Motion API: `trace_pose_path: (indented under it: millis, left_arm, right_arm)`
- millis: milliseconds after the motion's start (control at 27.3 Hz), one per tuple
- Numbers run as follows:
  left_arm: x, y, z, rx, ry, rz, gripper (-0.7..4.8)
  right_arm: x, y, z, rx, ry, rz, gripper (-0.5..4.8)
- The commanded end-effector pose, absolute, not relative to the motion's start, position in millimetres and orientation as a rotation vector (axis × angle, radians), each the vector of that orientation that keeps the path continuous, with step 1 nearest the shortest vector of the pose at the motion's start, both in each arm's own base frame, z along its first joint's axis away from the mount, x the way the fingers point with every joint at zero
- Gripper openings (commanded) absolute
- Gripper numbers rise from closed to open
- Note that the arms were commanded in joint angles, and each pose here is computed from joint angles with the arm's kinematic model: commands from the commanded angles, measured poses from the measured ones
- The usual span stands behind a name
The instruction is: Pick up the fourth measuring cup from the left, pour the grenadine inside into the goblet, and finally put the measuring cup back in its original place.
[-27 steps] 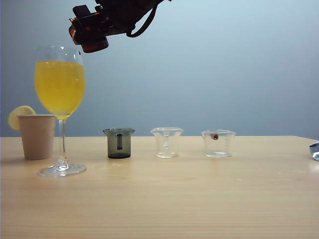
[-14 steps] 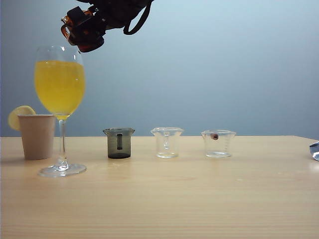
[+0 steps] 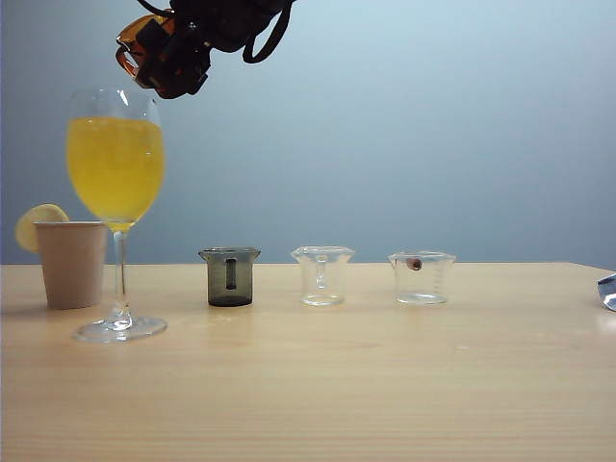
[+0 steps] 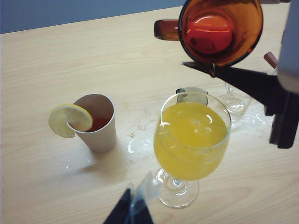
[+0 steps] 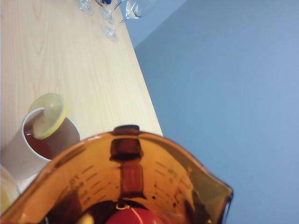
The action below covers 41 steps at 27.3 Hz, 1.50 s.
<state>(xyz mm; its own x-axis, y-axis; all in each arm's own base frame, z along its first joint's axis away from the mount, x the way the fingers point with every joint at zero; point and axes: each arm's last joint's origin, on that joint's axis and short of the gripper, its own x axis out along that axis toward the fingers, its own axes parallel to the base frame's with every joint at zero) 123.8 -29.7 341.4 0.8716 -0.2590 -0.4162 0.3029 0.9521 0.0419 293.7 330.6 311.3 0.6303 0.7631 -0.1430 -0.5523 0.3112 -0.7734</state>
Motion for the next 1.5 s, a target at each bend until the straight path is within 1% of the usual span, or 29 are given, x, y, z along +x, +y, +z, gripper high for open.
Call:
trace_pose_path:
  millis: [37, 658, 1097, 1499]
  left_arm:
    - [123.4, -29.8, 342.9, 0.104, 0.410, -0.298, -0.04]
    - [123.4, -29.8, 342.8, 0.104, 0.410, -0.298, -0.04]
    - [123.4, -29.8, 342.9, 0.104, 0.410, -0.298, -0.04]
    - [123.4, -29.8, 342.9, 0.104, 0.410, -0.298, -0.04]
  right_arm:
    - [290.2, 333.1, 320.2, -0.912, -0.338, 0.857, 1.56]
    - [284.7, 338.2, 324.9, -1.045, -0.468, 0.830, 1.56]
    - [285.1, 338.1, 326.9, -1.104, -0.522, 0.806, 1.56]
    - [290.5, 344.2, 318.5, -1.135, -0.578, 0.778, 1.55]
